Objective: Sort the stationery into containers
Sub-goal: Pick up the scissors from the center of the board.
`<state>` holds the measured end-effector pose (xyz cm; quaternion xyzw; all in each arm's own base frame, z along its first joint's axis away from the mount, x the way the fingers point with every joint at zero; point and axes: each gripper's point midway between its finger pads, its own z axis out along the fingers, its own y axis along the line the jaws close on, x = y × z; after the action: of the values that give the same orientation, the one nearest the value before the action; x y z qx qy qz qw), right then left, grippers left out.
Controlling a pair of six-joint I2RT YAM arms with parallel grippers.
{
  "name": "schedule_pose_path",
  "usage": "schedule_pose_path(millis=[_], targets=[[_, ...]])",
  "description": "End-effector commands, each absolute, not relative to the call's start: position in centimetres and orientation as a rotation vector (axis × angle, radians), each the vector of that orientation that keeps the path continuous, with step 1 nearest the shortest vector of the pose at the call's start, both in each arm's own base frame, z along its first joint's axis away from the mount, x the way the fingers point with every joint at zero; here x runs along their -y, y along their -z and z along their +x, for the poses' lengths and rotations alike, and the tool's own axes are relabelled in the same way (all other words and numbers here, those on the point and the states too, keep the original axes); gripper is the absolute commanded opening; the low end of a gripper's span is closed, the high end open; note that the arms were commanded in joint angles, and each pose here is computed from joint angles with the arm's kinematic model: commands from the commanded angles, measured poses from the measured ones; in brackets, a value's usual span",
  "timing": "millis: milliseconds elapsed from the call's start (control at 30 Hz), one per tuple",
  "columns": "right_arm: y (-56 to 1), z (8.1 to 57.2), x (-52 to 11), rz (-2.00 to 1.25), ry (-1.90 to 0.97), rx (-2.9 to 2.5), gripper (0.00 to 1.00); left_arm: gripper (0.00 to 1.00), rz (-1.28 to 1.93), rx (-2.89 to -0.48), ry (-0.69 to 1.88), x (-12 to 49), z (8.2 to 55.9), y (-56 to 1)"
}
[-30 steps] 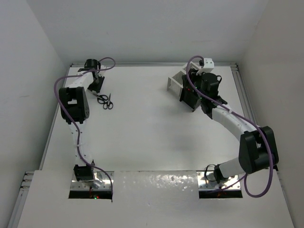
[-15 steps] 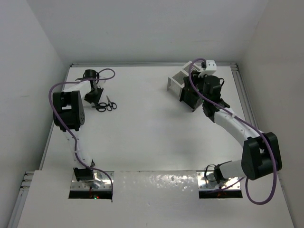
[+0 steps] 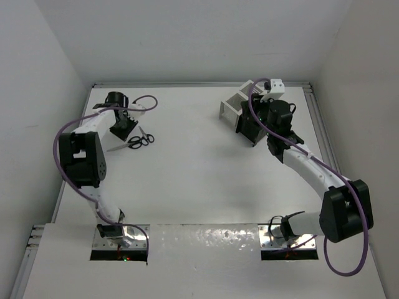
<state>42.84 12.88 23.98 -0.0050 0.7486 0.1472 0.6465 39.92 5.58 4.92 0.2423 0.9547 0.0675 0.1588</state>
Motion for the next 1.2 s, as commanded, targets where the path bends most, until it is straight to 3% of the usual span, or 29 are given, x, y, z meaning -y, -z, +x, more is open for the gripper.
schedule_pose_path(millis=[0,167,333,567,700,900,1167], targets=[[-25.1,42.2,-13.1,-0.033,-0.337,-1.67,0.45,0.26,1.066,-2.533,-0.128,-3.4,38.9,-7.7],[-25.3,42.2,-13.4,-0.039,-0.354,-1.667,0.45,0.31,1.185,-2.606,-0.059,-3.4,37.5,-4.9],[-25.1,42.1,-13.6,-0.042,-0.358,-1.673,0.45,0.35,1.201,-2.572,-0.057,-2.3,39.3,-3.7],[-24.3,41.4,-13.3,-0.038,-0.354,-1.693,0.45,0.35,1.254,-2.533,-0.077,-0.1,40.3,-2.8],[-23.6,41.0,-13.0,-0.036,-0.337,-1.709,0.45,0.33,1.267,-2.529,-0.084,0.3,40.3,-2.6],[-23.4,41.0,-12.9,-0.033,-0.337,-1.714,0.46,0.23,1.26,-2.516,-0.126,0.2,41.3,-2.9],[-23.6,40.9,-12.9,-0.038,-0.33,-1.713,0.46,0.21,1.275,-2.524,-0.141,-0.9,41.7,-3.3]])
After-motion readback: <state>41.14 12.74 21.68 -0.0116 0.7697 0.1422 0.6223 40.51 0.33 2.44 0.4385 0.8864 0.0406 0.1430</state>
